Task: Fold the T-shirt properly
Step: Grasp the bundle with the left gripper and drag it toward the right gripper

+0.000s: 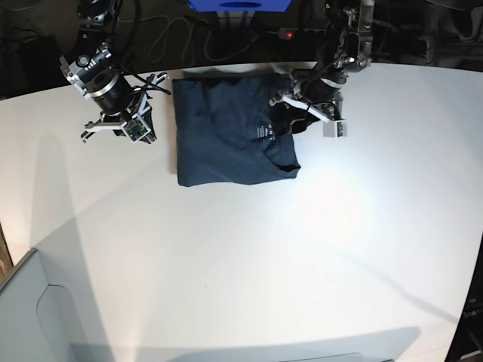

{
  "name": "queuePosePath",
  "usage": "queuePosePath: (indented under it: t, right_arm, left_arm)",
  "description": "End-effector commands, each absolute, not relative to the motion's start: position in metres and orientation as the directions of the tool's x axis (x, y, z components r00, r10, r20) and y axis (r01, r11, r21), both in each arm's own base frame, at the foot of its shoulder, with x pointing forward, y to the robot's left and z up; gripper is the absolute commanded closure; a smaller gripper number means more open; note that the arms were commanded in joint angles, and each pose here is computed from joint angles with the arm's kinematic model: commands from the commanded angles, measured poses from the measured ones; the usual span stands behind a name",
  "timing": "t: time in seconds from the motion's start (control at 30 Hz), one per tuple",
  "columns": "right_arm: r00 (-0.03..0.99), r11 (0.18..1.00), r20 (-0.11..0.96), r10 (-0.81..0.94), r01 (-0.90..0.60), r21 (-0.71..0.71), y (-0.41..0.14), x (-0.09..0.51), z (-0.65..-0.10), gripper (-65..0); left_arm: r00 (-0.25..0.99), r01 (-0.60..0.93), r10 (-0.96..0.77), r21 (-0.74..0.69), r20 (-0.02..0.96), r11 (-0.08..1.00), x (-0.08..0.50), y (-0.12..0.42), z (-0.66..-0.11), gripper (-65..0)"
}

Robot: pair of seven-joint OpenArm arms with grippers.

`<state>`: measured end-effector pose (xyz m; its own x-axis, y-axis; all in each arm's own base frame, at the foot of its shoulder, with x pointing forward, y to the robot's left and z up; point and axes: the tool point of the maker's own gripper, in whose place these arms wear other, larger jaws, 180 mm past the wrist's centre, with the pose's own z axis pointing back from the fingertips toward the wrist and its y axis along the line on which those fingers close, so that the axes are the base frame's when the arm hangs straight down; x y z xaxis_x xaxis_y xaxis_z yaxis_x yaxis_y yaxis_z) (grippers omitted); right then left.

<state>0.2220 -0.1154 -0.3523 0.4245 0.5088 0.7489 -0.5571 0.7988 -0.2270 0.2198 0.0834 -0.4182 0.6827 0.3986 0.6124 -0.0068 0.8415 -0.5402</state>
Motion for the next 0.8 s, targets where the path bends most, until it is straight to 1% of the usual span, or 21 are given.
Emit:
queuePosePath:
  t: [0.0, 0.1, 0.13, 0.27, 0.33, 0.4, 0.6, 0.67, 0.77]
  right_arm:
    - [0.372, 0.791, 0.78, 0.503, -0.561, -0.243, -0.111, 0.227, -0.337, -0.1]
    - [0.358, 0.79, 0.783, 0.508, -0.557, -0.257, -0.111, 0.228, -0.33, -0.1]
    - [0.353, 0.789, 0.785, 0.509, -0.556, -0.262, -0.111, 0.229, -0.328, -0.1]
    - [0.361, 0.804, 0.78, 0.511, -0.522, -0.286, -0.125, 0.23, -0.323, -0.1]
    - [0.365, 0.812, 0.776, 0.514, -0.499, -0.303, -0.135, 0.23, -0.319, -0.1]
    - [0.38, 0.824, 0.77, 0.513, -0.471, -0.317, -0.147, 0.23, -0.318, -0.1]
    - [0.441, 0.859, 0.746, 0.5, -0.365, -0.36, -0.191, 0.225, -0.315, -0.1]
    - [0.467, 0.876, 0.744, 0.478, -0.314, -0.366, -0.206, 0.221, -0.314, -0.1]
    - [0.499, 0.894, 0.742, 0.448, -0.249, -0.372, -0.224, 0.215, -0.313, -0.1]
  left_arm:
    - [0.694, -0.011, 0.391, -0.534, 0.604, 0.845, 0.218, 0.084, -0.42, -16.3]
    - [0.696, 0.001, 0.382, -0.532, 0.608, 0.846, 0.222, 0.081, -0.42, -1.3]
    - [0.693, 0.006, 0.379, -0.531, 0.613, 0.847, 0.226, 0.081, -0.419, 0.0]
    - [0.687, 0.012, 0.372, -0.522, 0.624, 0.853, 0.231, 0.085, -0.417, 0.0]
    - [0.678, 0.051, 0.332, -0.493, 0.656, 0.869, 0.242, 0.092, -0.411, 0.0]
    - [0.708, 0.09, 0.278, -0.474, 0.649, 0.876, 0.244, 0.089, -0.419, 0.0]
    - [0.773, 0.279, 0.014, -0.36, 0.635, 0.89, 0.275, 0.08, -0.445, 0.0]
    - [0.763, 0.367, -0.099, -0.304, 0.638, 0.879, 0.292, 0.072, -0.45, 0.0]
    - [0.71, 0.506, -0.25, -0.229, 0.659, 0.832, 0.316, 0.049, -0.443, 0.0]
